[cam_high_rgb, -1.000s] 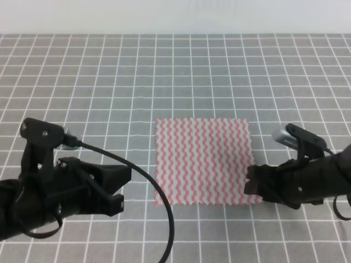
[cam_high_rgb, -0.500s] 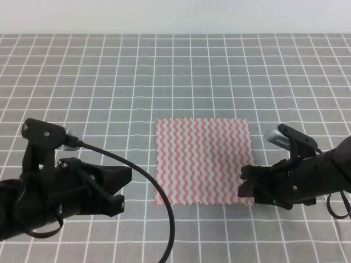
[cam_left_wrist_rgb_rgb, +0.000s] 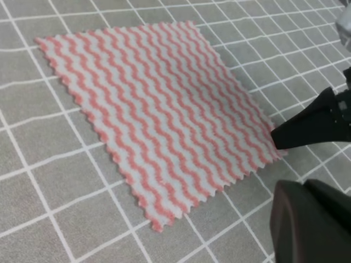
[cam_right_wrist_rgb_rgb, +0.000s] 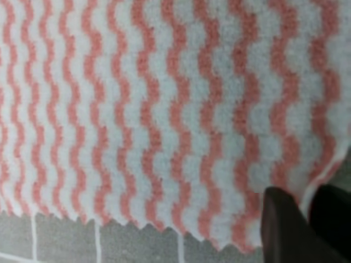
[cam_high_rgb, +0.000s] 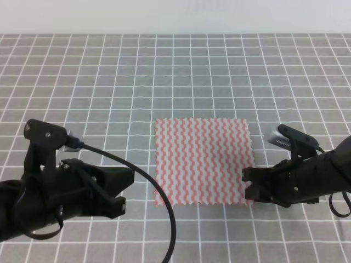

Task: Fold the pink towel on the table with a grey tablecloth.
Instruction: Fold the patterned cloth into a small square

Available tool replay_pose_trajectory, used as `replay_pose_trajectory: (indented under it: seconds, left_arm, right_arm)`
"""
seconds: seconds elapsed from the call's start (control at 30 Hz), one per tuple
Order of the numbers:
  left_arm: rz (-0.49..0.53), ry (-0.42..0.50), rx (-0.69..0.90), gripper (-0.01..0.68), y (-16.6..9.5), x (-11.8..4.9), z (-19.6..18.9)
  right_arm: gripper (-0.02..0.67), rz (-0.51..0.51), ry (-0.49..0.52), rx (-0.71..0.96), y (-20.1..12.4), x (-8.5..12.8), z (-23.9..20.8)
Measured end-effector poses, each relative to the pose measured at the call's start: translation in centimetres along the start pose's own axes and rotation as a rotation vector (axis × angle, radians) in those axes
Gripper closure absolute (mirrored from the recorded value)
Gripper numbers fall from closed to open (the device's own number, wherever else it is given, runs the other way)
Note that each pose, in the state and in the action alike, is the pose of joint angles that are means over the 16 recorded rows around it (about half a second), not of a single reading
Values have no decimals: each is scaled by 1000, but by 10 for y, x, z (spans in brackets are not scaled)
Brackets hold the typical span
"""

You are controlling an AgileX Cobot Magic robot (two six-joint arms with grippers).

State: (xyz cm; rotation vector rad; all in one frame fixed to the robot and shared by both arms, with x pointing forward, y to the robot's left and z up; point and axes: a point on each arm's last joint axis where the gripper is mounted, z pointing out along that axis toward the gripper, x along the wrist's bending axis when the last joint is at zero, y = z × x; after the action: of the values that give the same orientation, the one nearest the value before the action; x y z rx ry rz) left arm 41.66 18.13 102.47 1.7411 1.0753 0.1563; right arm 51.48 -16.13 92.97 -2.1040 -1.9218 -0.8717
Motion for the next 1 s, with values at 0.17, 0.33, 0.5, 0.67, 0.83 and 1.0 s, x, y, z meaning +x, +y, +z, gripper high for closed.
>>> replay_pose_trajectory:
  seconds: [0.17, 0.33, 0.5, 0.67, 0.83, 1.0]
  left_arm:
    - [12, 0, 1, 675, 0, 0, 0]
    - [54, 10, -2, 675, 0, 1, 0]
    - [142, 22, -4, 675, 1, 2, 0]
    - [258, 25, -6, 675, 1, 2, 0]
    - [378, 10, -18, 669, 2, 0, 0]
    - [478, -32, -35, 597, 2, -3, 1]
  right_arm:
    - [617, -10, -6, -1, 0, -1, 0]
    - [654, -19, 0, -12, 1, 1, -4]
    - [662, -31, 19, -41, 5, 8, -12]
    - [663, -45, 44, -81, 12, 16, -21]
    - [663, -59, 64, -128, 20, 24, -30]
    - [664, -67, 72, -167, 29, 29, -33]
